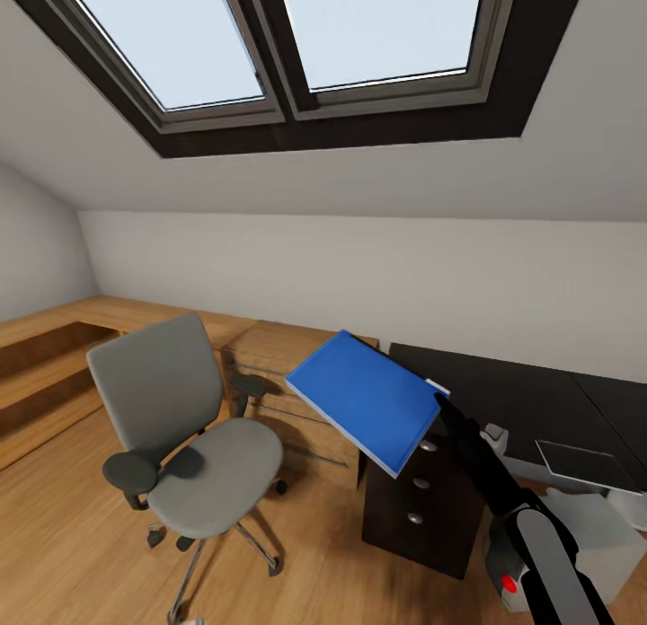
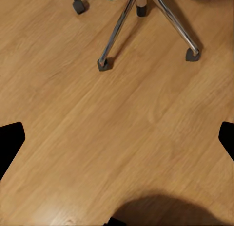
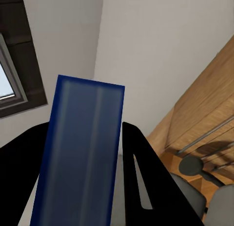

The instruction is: In the bedroom, organize the workspace by keeping the computer under the desk, ensuring the monitor is on the desk, placing the keyboard on the desk next to the monitor, placing the mouse on the desk next to the keyboard, moving the folder from the swivel chair onto the desk next to the mouse, stacking the notebook on top of the folder with the pen on top of the notebook, and positioning the swivel chair next to the desk.

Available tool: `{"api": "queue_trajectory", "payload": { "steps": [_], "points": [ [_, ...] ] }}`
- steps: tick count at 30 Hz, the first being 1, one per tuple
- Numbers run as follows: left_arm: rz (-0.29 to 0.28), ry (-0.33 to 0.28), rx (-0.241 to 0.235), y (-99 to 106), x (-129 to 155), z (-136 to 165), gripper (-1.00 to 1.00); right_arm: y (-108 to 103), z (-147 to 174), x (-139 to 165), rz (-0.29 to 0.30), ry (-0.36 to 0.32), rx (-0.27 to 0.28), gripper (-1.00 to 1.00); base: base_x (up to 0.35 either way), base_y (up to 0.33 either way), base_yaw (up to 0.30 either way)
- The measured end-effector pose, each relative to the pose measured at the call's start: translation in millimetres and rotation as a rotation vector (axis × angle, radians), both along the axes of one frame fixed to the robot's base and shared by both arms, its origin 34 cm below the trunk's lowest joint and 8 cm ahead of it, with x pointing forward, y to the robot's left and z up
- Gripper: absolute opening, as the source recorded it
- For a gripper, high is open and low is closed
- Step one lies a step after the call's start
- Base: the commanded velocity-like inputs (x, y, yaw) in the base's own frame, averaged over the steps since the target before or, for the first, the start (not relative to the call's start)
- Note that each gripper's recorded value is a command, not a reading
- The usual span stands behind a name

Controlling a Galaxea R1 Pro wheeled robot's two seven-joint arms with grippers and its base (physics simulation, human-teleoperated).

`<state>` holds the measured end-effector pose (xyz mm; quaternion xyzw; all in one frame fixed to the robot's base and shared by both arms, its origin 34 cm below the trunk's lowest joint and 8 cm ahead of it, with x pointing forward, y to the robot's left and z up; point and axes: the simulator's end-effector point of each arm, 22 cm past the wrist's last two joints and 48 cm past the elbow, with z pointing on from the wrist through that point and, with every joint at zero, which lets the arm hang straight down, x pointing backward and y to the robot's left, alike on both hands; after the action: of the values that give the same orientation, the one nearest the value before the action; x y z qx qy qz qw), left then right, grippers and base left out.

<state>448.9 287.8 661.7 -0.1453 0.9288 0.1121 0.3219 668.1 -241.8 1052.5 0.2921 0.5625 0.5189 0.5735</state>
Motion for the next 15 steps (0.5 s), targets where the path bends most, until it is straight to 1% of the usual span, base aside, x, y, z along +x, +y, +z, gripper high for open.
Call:
{"api": "queue_trajectory", "payload": {
  "steps": [1,2,3,4,5,9,11,14,15],
  "points": [
    [-0.002,0.000,0.001,-0.4,-0.3,-0.4,1.00,0.0,0.1,-0.1,0.001,0.000,0.002,-1.00,0.000,0.000,0.000],
    [-0.005,-0.001,0.002,-1.3,-0.9,-1.4,1.00,-0.5,1.5,-0.2,0.003,-0.001,0.023,-1.00,0.000,0.000,0.000],
    [-0.006,-0.001,0.003,-1.5,-1.1,-1.6,1.00,-0.8,1.9,-0.1,0.001,-0.002,0.028,-1.00,0.000,0.000,0.000],
    [-0.019,-0.001,0.000,-7.3,-1.3,-2.3,1.00,-2.7,-7.2,1.6,-0.006,0.020,0.038,-1.00,0.000,0.000,-0.036],
    [-0.034,-0.001,-0.001,-12.7,-1.2,-2.6,1.00,-4.0,-9.8,2.3,-0.011,0.029,0.037,-1.00,0.000,0.000,-0.073],
    [-0.044,0.002,-0.001,-16.1,-1.7,-3.4,1.00,-9.6,-16.6,4.3,-0.034,0.055,0.034,-1.00,0.000,0.000,-0.173],
    [-0.046,0.003,-0.001,-16.8,-2.0,-3.8,1.00,-18.3,-22.0,6.2,-0.066,0.072,0.034,-1.00,0.000,0.000,-0.227],
    [-0.047,0.006,-0.002,-17.1,-2.7,-4.7,1.00,-39.1,-39.1,8.8,-0.133,0.112,0.042,-1.00,0.000,0.000,-0.238],
    [-0.047,0.006,-0.002,-17.2,-2.9,-4.8,1.00,-43.6,-42.7,9.1,-0.146,0.120,0.045,-1.00,0.000,0.000,-0.242]
  ]
}}
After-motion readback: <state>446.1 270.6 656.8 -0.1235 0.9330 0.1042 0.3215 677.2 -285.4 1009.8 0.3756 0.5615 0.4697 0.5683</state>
